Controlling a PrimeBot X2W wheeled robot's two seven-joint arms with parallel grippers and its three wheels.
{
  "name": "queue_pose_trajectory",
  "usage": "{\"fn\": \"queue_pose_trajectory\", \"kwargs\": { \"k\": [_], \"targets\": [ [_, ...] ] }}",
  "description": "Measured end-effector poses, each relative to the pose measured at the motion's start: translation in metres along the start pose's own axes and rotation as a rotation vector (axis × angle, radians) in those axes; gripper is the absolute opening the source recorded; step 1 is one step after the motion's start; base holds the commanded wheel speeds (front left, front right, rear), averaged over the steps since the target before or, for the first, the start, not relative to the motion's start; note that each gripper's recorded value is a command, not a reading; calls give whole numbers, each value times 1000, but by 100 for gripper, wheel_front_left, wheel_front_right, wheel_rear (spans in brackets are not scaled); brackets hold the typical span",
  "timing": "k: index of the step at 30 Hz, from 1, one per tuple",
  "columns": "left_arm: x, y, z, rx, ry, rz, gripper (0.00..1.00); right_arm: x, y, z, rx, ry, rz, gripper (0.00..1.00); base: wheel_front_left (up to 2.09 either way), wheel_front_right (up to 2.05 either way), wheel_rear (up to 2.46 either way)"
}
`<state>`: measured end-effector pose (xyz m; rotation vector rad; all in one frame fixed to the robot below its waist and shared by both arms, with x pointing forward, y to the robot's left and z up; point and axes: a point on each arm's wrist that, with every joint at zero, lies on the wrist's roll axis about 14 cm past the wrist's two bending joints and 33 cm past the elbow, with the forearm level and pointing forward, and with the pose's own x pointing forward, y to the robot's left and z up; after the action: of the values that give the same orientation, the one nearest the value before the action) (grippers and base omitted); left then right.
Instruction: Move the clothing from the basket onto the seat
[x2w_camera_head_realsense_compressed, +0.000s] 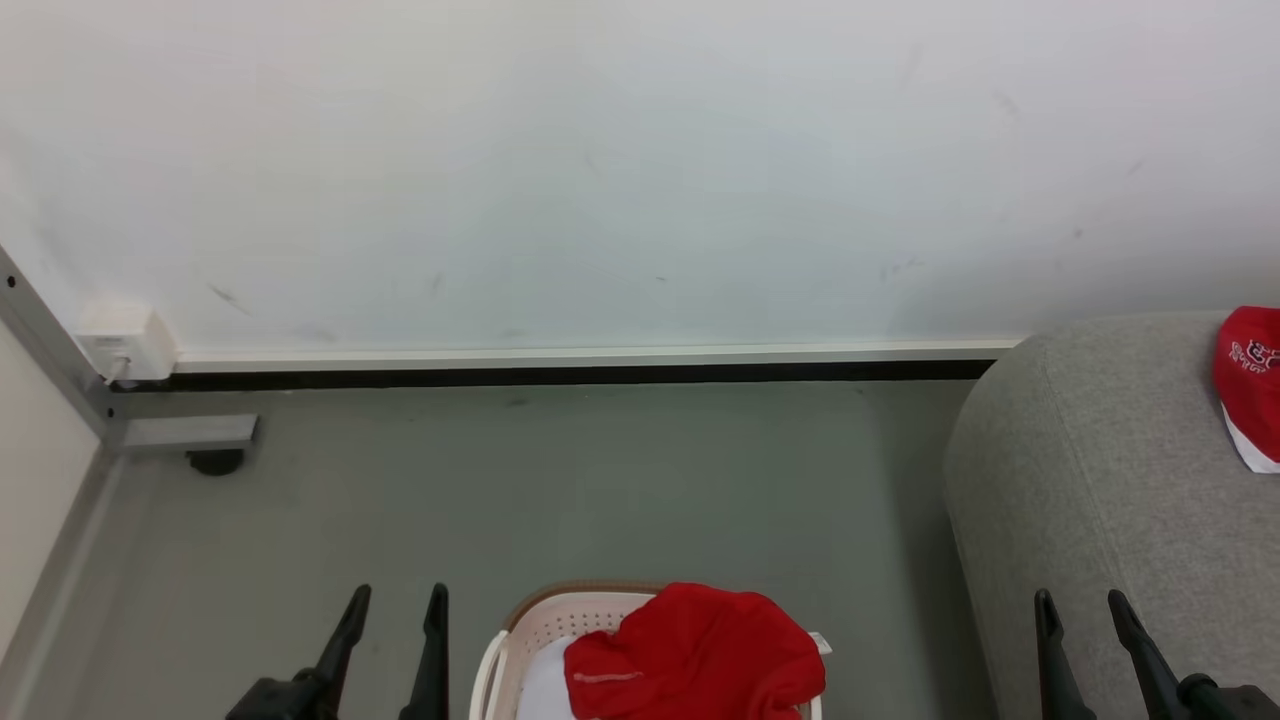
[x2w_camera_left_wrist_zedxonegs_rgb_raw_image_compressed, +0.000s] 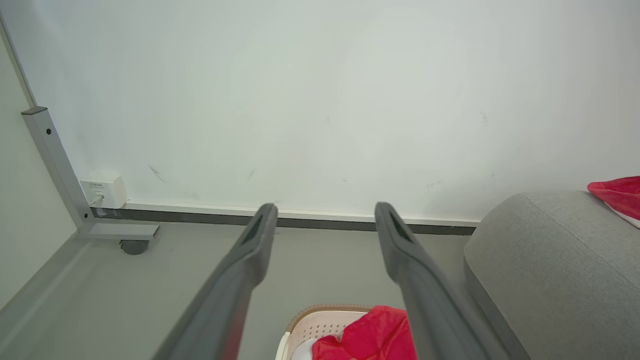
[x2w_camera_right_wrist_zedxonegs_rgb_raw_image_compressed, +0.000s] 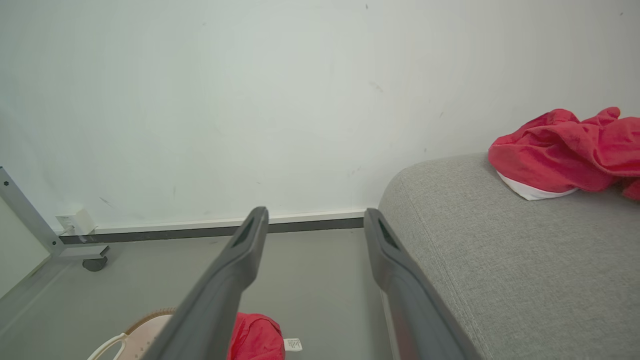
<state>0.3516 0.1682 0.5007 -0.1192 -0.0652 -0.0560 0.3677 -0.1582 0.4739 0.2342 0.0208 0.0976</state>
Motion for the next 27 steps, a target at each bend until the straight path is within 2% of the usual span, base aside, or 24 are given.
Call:
{"fn": "queue_pose_trajectory", "kwargs": {
  "k": [7,13,21,27],
  "targets": [
    [12,-15,-12,-1,34,-56,100,7,-7,10,-1,-31,-20,100,0,0,0],
    [50,-67,-40,12,110,-243,100,30,-25,23,-26,-72,-62,100,0,0,0],
    [85,-139,-132,37,364,-505,100,68,-66,28,-78,-102,-151,100,0,0,0],
    [87,-168,-210,75,590,-642,100,92,-87,14,-103,-85,-187,100,0,0,0]
  ]
}}
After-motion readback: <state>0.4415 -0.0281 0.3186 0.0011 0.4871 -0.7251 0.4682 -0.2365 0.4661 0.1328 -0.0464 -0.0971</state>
